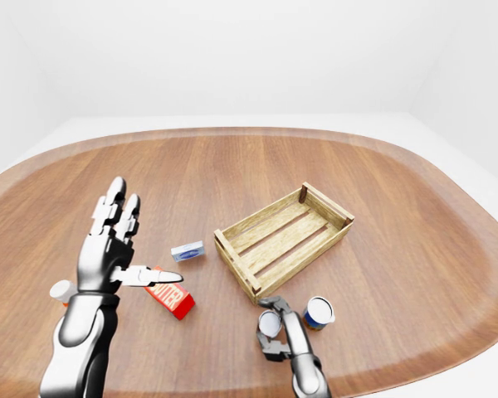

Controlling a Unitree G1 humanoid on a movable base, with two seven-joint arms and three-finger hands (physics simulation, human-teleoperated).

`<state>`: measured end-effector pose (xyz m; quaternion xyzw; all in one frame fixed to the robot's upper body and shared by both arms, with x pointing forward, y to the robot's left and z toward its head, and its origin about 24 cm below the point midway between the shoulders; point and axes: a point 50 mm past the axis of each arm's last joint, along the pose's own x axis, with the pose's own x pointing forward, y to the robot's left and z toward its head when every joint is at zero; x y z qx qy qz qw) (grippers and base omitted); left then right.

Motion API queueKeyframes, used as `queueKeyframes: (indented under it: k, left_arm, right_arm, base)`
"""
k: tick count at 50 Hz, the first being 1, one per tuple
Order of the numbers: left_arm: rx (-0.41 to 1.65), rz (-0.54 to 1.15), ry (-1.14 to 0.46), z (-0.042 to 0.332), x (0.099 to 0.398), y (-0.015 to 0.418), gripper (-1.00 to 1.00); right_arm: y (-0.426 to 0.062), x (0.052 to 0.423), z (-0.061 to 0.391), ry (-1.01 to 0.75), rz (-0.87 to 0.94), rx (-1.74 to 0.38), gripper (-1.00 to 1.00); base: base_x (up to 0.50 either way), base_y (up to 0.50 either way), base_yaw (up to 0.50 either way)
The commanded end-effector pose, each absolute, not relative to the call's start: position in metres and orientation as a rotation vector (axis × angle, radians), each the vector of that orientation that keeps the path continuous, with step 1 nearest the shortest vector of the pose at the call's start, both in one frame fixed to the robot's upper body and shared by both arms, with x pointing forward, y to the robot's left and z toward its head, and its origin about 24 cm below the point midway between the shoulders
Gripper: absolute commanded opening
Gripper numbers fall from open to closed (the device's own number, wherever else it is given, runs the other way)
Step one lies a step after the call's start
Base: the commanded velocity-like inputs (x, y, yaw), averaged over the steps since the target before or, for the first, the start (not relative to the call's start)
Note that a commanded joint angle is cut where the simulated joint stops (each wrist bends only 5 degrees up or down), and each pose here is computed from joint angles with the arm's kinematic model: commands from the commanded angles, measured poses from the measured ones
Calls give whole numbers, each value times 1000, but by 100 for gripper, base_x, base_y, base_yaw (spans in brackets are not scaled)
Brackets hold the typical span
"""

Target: Pick up the tomato sauce, and put it in the wooden tray.

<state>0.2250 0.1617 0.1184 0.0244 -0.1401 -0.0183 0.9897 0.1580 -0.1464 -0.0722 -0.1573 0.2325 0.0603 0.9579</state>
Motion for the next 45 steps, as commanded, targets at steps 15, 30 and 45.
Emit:
queueKeyframes:
  k: [15,30,45]
  left_arm:
    - [49,-31,-300,123,223,163,100]
    - [54,-33,-309,125,222,162,100]
    - [52,-34,-305,124,224,162,100]
  right_arm:
    - [-142,161,-61,422,157,-309,-100]
    - [-135,158,15,150,197,-246,-100]
    - [-133,157,68,10,229,-266,-100]
  base:
    - [0,0,0]
    - [0,0,0]
    - [0,0,0]
